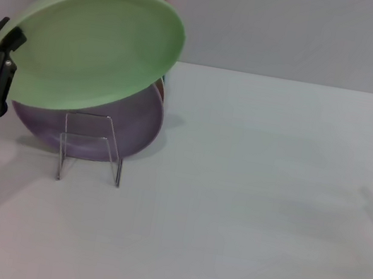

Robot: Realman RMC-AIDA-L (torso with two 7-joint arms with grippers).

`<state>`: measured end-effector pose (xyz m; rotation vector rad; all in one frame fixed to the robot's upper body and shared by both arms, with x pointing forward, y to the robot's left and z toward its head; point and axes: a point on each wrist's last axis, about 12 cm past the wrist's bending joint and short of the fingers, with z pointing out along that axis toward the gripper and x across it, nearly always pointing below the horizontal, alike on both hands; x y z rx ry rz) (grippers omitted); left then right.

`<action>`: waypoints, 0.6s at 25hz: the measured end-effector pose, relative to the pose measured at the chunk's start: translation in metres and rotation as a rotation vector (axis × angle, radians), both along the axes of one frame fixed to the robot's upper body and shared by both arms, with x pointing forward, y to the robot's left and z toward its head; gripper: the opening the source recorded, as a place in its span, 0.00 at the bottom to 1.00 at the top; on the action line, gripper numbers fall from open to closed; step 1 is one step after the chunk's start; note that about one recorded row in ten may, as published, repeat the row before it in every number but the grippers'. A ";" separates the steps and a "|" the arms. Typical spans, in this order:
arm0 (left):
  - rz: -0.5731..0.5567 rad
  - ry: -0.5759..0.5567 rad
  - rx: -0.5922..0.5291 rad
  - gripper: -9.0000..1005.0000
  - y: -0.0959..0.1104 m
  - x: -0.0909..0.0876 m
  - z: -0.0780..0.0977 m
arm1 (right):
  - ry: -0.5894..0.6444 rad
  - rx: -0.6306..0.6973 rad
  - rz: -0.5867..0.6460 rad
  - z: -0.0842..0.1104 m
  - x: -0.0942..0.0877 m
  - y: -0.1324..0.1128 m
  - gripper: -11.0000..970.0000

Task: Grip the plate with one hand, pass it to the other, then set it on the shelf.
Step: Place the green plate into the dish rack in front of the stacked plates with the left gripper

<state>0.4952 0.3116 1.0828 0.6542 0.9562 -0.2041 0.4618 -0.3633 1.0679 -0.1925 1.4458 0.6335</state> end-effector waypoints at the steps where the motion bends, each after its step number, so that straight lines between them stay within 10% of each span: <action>1: 0.003 0.003 0.005 0.09 0.001 0.000 0.000 | 0.001 0.000 0.000 0.000 -0.001 0.000 0.67; 15: -0.012 0.062 0.077 0.09 0.011 -0.004 -0.008 | -0.006 0.012 0.027 -0.001 -0.008 0.003 0.66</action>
